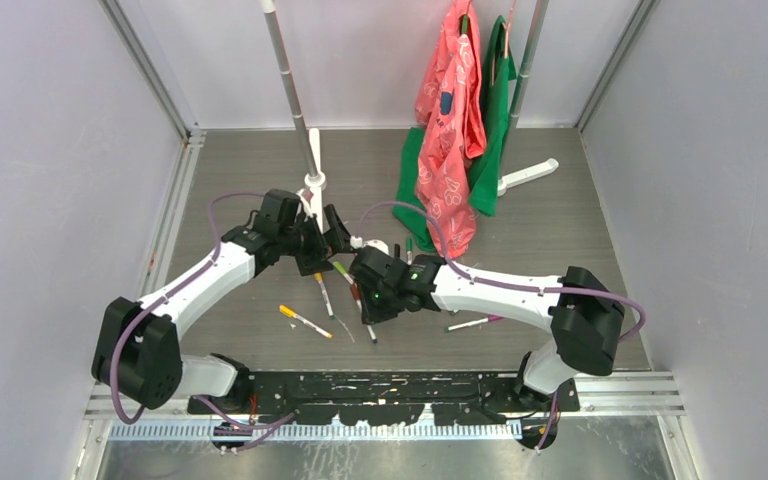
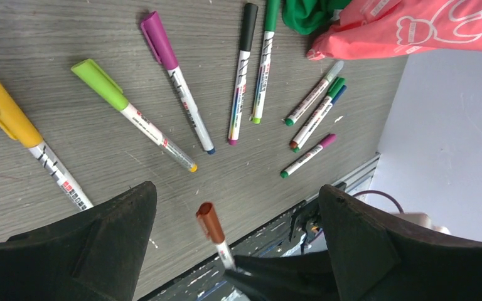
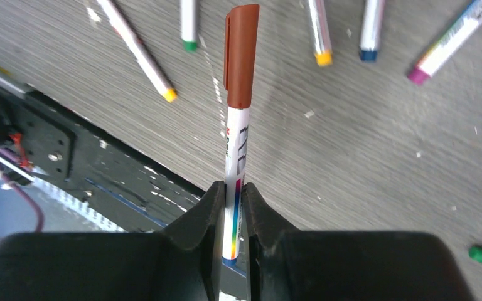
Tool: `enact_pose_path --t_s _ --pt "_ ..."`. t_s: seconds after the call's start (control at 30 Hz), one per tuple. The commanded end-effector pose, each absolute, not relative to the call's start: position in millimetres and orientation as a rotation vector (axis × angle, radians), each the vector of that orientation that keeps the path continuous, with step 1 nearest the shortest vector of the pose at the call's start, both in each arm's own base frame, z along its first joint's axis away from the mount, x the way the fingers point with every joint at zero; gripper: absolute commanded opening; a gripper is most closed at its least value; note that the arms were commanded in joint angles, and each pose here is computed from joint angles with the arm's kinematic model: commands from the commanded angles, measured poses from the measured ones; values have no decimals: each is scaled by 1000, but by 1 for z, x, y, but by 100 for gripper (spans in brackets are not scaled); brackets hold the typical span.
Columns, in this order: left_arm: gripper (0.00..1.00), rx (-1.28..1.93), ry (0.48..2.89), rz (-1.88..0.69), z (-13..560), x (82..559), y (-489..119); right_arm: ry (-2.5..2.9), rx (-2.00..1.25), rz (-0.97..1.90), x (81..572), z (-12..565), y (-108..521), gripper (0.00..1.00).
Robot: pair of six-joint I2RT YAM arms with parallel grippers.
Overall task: Open the pen caps
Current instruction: Open the pen cap from the pen.
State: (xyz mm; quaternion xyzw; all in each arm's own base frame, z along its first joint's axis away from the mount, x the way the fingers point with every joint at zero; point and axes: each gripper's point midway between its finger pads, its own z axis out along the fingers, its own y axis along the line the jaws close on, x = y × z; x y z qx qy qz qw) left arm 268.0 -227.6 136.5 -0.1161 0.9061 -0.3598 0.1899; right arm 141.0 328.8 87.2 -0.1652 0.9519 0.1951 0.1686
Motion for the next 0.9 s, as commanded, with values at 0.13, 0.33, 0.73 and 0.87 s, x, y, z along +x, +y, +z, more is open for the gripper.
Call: enact_pose_path --t_s 0.13,0.33,0.73,0.87 --pt "100 -329 2542 -1090 140 267 -238 2507 -529 705 171 138 371 1" --pt "100 -338 2561 -1116 138 263 -241 2457 -488 736 188 152 376 1" --pt "100 -344 2492 -1306 155 254 -253 2419 -451 780 210 160 387 1" --pt "100 -380 2380 -1396 168 255 -252 2414 -450 768 211 162 384 1"
